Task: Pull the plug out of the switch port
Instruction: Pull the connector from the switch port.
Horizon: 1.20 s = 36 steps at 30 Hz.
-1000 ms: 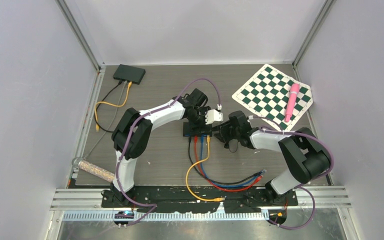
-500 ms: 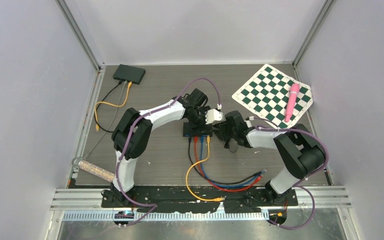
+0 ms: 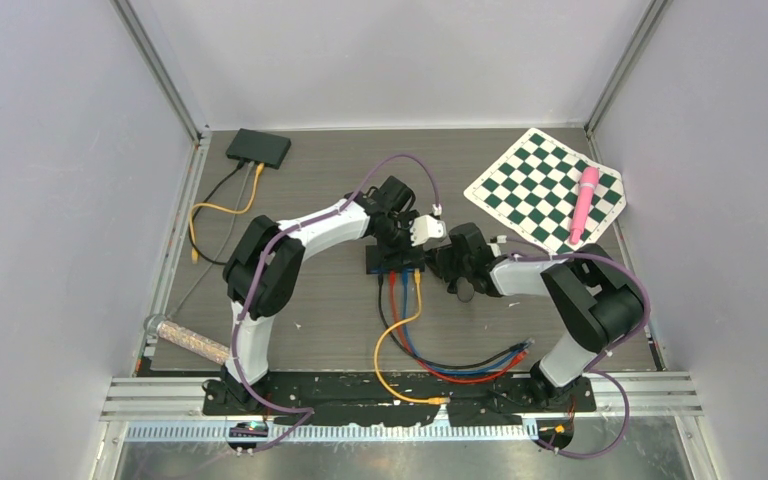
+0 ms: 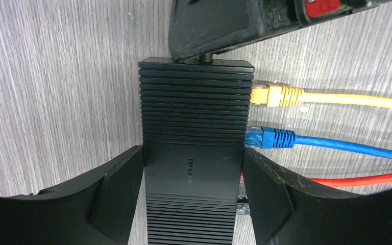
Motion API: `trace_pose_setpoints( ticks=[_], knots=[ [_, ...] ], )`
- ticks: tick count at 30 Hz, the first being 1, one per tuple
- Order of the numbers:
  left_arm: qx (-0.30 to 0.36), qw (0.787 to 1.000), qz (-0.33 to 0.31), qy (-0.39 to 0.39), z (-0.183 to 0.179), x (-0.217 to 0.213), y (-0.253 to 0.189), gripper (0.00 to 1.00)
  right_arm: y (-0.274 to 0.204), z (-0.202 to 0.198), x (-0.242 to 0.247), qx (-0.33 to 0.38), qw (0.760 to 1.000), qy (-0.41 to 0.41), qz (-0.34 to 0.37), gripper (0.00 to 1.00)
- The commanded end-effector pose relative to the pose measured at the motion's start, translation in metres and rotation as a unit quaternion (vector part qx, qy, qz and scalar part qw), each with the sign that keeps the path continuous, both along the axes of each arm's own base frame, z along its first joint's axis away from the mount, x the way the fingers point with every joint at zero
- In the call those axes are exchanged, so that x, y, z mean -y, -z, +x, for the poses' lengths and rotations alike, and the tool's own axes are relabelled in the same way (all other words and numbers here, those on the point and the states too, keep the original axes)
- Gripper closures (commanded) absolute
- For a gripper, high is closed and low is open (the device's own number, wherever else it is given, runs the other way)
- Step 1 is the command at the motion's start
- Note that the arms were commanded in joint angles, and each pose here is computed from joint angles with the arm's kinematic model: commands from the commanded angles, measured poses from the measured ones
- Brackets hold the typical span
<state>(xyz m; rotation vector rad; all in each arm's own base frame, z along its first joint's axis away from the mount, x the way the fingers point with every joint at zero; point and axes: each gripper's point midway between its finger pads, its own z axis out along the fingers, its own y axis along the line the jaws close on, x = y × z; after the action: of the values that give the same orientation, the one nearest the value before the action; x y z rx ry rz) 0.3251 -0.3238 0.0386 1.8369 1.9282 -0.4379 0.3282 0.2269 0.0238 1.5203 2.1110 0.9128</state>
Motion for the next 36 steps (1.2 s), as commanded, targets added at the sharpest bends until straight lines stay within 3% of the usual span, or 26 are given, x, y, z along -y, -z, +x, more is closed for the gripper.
trace_pose_setpoints(
  ticks=[1,11,15,19,20,22,24,29,36],
  knots=[
    [0.018,0.998,-0.055,-0.005,0.003,0.019,-0.032,0.27,-0.003,0.002,-0.002,0.012,1.0,0.008,0.011,0.66],
    [0.016,0.998,-0.053,0.003,-0.002,0.015,-0.03,0.24,-0.002,0.003,-0.003,0.012,1.0,0.014,0.022,0.73],
    [0.008,0.999,-0.037,0.007,-0.004,0.01,-0.024,0.28,-0.005,0.004,-0.002,0.02,0.999,0.018,0.022,0.85],
    [0.021,0.998,-0.051,-0.001,-0.003,0.008,-0.033,0.26,-0.009,0.007,-0.001,0.031,0.999,0.019,0.018,0.94],
    [0.03,0.998,-0.062,-0.006,-0.001,0.008,-0.037,0.24,-0.009,0.007,0.0,0.033,0.999,0.019,0.016,0.94],
    [0.054,0.995,-0.086,-0.015,0.004,0.006,-0.051,0.09,-0.008,0.007,0.002,0.033,0.999,0.019,0.01,0.95],
    [0.081,0.991,-0.105,-0.025,0.01,0.002,-0.065,0.01,-0.008,0.007,0.003,0.032,0.999,0.018,0.006,0.95],
    [0.111,0.99,-0.091,-0.005,0.014,-0.012,-0.07,0.0,-0.008,0.007,0.002,0.034,0.999,0.012,0.002,0.95],
    [0.055,0.997,-0.033,0.031,0.01,-0.02,-0.047,0.01,-0.009,0.007,-0.002,0.035,0.999,-0.002,0.001,0.95]
  ],
)
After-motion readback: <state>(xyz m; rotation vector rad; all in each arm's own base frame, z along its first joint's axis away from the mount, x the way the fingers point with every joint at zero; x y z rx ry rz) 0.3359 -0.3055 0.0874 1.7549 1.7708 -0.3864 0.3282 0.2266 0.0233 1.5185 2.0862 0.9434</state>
